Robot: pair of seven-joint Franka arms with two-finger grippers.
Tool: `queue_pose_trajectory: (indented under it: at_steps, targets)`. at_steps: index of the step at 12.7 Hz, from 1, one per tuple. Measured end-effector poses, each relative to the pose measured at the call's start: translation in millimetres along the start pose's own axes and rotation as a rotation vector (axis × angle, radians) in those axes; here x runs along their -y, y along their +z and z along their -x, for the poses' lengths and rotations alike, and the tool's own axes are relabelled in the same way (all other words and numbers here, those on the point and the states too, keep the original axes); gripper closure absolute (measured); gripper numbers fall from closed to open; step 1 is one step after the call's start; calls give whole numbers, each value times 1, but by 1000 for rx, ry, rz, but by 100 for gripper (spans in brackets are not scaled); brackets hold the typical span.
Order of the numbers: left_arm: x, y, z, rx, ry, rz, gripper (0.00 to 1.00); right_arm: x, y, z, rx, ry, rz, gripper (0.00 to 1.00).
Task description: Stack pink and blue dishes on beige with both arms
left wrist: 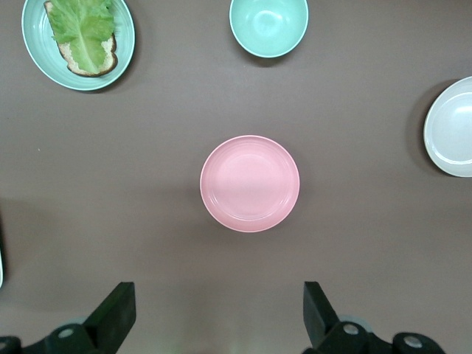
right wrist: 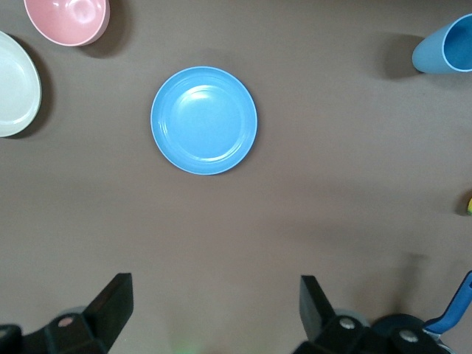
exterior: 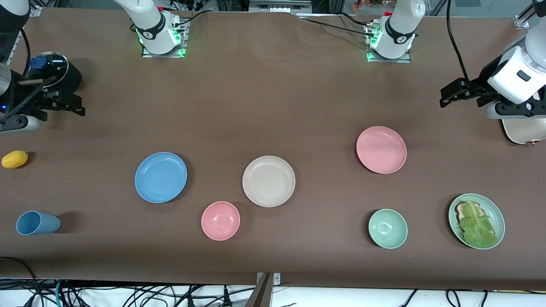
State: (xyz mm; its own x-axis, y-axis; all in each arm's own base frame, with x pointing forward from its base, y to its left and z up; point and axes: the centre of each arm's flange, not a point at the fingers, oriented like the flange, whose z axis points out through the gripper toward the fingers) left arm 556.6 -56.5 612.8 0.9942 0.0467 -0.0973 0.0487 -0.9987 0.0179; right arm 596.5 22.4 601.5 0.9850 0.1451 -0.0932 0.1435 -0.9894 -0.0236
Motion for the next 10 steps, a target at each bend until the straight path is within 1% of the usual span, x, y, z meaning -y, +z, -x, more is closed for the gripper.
queue_pose_trajectory:
  at_steps: [10]
  targets:
    - [2, 0, 0, -2, -3, 0, 0, -6, 2, 0, 6, 13, 0, 0]
